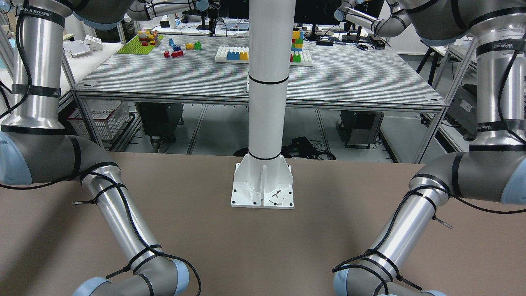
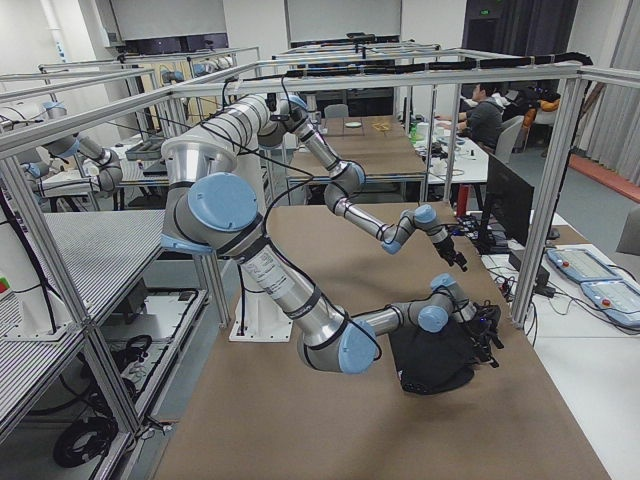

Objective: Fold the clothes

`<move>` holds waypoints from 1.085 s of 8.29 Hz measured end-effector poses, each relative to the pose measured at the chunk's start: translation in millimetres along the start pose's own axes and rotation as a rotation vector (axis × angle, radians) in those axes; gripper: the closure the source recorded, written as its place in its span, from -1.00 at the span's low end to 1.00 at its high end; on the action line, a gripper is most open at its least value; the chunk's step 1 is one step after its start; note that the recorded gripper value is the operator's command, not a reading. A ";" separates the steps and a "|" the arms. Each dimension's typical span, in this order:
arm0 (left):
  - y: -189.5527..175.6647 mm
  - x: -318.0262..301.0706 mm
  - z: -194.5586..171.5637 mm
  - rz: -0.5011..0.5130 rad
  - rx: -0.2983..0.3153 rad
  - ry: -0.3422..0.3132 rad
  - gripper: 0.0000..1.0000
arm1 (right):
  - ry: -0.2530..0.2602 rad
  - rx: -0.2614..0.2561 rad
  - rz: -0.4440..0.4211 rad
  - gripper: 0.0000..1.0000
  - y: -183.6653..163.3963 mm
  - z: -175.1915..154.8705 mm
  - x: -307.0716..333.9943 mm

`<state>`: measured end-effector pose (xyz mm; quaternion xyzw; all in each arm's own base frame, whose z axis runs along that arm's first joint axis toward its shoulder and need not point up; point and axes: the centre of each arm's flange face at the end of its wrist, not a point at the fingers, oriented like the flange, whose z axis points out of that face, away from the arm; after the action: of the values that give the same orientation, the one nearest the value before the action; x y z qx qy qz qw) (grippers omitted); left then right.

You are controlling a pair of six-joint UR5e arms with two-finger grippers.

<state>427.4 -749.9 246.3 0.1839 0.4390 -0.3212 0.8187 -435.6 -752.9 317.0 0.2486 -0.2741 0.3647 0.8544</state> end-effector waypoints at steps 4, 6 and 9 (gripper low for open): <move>-62.5 -65.7 5.0 0.221 0.010 -0.117 -0.89 | -0.047 -0.175 -0.386 -0.89 -87.0 32.6 102.8; -112.5 -163.8 -3.6 0.465 0.008 -0.207 -0.89 | -0.050 -0.239 -0.638 -0.89 -147.2 55.0 199.4; -189.8 -374.4 -52.3 0.793 -0.004 -0.377 -0.89 | 0.014 -0.268 -0.948 -0.89 -220.9 68.0 384.7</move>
<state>112.7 -720.7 527.4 0.2748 0.1778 -0.0091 0.9449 -62.8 -742.9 566.6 0.2313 -0.1698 -0.1010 0.9526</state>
